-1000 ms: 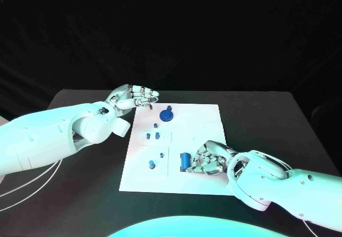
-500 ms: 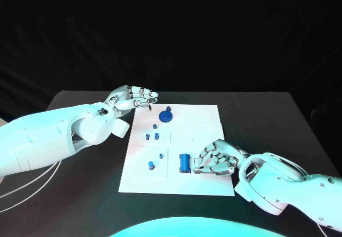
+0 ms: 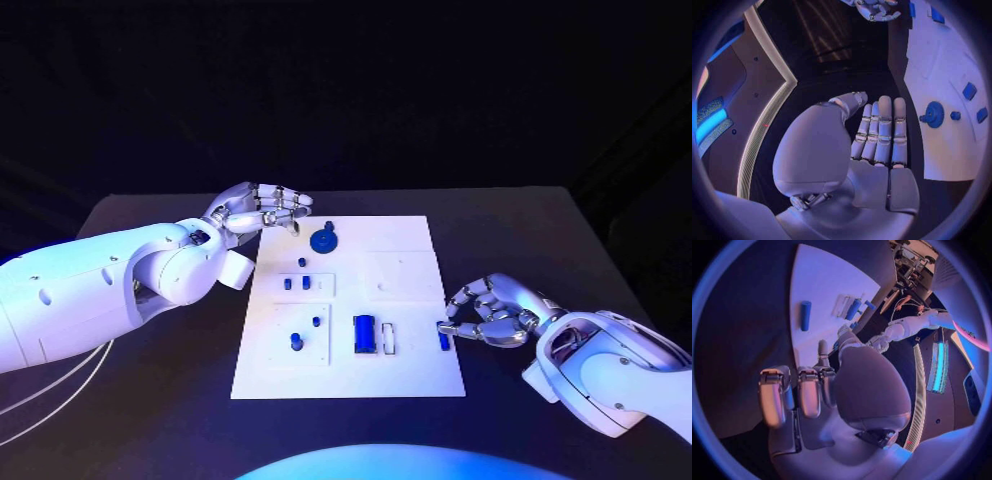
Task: Assemble the parts on the task board
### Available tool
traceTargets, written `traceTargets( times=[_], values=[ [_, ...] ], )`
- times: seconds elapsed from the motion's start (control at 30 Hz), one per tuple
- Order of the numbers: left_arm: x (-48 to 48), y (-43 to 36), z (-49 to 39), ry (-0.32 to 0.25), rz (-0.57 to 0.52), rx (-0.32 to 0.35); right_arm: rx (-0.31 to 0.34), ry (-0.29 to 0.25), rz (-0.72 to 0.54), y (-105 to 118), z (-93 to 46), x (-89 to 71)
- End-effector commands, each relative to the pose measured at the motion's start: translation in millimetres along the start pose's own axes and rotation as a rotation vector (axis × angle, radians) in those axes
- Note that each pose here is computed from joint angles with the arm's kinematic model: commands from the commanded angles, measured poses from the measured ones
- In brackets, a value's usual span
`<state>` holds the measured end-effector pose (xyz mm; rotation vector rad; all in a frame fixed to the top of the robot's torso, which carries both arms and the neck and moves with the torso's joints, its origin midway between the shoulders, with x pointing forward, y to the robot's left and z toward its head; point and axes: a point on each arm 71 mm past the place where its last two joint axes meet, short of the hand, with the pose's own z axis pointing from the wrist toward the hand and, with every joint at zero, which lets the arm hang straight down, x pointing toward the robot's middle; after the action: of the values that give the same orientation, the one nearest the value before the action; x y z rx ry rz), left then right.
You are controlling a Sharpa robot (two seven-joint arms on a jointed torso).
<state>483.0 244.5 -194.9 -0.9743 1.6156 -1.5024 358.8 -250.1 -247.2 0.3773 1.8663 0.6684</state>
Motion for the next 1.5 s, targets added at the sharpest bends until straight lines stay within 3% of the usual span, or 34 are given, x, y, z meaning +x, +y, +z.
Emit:
traceTargets(
  times=[0.03, 0.47, 1.13, 1.5],
  values=[
    [2.9, -0.4, -0.5, 0.01, -0.016, 0.013, -0.012, -0.04, -0.067, -3.7, -3.4, -3.2],
    [3.2, 2.0, -2.1, 0.011, -0.022, 0.007, 0.08, 0.004, -0.157, -14.6, -5.6, 16.3],
    [1.6, 2.3, -3.7, 0.012, -0.023, 0.002, 0.1, 0.02, -0.224, -6.2, 9.9, 39.4],
    [0.9, 2.4, -4.8, 0.011, -0.022, -0.001, 0.115, 0.069, -0.37, -3.2, 16.2, 49.5]
  ],
)
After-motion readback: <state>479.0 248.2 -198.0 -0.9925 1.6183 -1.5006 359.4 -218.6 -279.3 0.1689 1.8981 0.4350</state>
